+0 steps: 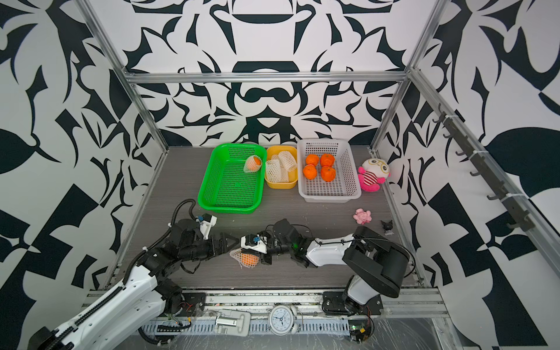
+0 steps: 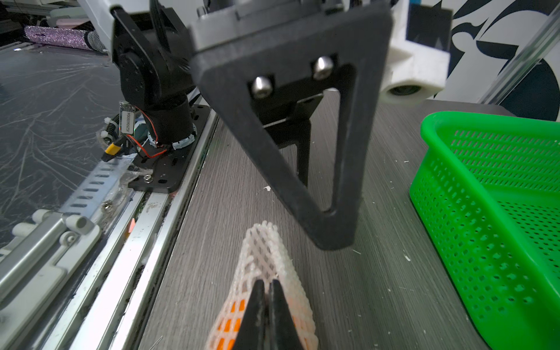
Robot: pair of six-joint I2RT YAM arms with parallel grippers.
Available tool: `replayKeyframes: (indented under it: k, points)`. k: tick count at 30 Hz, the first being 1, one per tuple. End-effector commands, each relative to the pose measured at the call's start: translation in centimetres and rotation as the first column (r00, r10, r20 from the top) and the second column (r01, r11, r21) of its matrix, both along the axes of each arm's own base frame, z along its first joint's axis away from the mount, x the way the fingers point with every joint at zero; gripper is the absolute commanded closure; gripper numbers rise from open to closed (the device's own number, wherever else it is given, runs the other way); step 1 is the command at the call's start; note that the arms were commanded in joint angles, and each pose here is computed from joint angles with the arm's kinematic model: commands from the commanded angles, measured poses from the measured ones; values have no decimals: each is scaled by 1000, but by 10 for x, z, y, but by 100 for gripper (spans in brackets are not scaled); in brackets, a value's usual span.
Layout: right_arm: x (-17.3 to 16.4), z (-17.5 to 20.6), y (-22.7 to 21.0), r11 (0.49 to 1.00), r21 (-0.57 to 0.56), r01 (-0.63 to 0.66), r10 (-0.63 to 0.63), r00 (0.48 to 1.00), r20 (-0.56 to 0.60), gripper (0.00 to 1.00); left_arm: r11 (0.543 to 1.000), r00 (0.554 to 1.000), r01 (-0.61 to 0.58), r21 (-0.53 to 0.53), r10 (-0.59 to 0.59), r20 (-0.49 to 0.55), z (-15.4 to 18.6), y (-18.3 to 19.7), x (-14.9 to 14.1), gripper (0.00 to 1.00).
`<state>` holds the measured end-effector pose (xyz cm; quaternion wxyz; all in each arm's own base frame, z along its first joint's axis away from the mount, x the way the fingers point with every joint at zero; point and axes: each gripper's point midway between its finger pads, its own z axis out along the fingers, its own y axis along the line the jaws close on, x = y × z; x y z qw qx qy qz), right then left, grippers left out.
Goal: Remove foam nets from oranges
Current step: Remove the foam net from the orange.
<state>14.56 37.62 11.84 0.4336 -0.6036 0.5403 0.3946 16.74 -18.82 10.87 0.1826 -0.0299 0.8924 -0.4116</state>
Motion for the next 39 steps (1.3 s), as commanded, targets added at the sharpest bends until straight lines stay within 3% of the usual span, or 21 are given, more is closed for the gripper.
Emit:
replayKeyframes:
  k: [1, 10, 22, 25, 31, 37, 39]
  points:
    - [2, 24, 6, 999, 53, 4, -6, 999, 36, 95, 1000, 999, 0, -9, 1, 42, 11, -1, 6, 1]
    - [17, 52, 11, 990, 114, 83, -85, 996, 14, 100, 1000, 983, 23, 2, -23, 183, 42, 3, 8, 1]
    - [43, 96, -1, 937, 173, 304, -286, 951, -121, 100, 989, 914, 134, -56, -101, 392, 84, -10, 9, 2]
    - [52, 114, -16, 898, 187, 399, -370, 913, -172, 100, 986, 894, 147, -73, -101, 437, 90, -13, 12, 3]
    - [76, 143, -42, 798, 132, 588, -517, 780, -352, 100, 972, 875, 205, -110, -132, 466, 101, -29, 22, 4]
    - [99, 163, -62, 759, 108, 642, -471, 656, -590, 100, 947, 856, 296, -122, -206, 473, 113, -52, 35, 5]
    - [103, 167, -67, 752, 116, 649, -459, 641, -616, 100, 938, 850, 321, -129, -225, 477, 118, -59, 38, 6]
